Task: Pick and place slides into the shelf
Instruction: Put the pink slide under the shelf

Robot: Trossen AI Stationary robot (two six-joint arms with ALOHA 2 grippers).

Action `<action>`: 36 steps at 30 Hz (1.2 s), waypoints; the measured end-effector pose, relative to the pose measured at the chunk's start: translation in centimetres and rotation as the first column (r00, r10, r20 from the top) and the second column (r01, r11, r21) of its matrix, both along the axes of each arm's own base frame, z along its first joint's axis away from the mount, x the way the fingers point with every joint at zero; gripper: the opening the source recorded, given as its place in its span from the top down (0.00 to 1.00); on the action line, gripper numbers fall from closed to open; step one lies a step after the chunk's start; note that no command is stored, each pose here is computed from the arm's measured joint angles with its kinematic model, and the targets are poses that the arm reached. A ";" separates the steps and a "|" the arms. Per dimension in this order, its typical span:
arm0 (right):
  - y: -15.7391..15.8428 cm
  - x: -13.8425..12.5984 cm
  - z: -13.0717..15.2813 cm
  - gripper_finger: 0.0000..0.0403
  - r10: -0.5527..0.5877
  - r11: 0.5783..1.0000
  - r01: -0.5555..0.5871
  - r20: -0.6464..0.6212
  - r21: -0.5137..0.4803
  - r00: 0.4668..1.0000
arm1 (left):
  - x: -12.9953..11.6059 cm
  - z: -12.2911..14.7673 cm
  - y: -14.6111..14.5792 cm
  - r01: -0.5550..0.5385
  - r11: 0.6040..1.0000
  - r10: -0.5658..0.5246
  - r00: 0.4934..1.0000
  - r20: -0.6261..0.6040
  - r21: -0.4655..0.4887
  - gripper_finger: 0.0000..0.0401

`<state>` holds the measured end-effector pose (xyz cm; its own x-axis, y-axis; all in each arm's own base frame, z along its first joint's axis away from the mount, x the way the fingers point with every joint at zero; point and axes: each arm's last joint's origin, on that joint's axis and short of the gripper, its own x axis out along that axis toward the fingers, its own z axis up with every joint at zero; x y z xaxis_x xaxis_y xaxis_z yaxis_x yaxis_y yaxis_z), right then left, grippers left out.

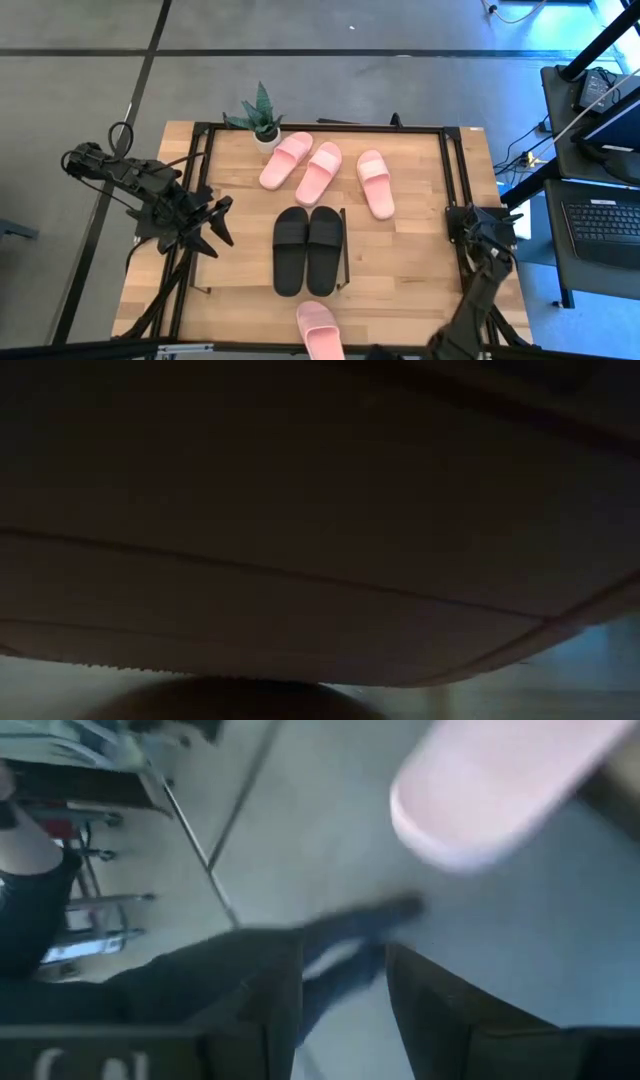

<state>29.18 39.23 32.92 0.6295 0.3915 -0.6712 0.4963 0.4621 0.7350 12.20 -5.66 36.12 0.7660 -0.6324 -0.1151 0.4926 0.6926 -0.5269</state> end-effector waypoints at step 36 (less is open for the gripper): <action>2.9 0.9 -6.7 0.64 0.489 0.506 -0.135 0.155 -0.852 0.858 | 0.2 -0.7 0.4 -0.141 0.986 0.144 0.989 -0.026 0.092 0.50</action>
<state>30.08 42.16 26.18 0.8195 0.0297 -0.5722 -0.0004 0.9987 0.0512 12.39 -5.27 35.40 0.8426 -0.5029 -0.1926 0.3692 0.7999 -0.4732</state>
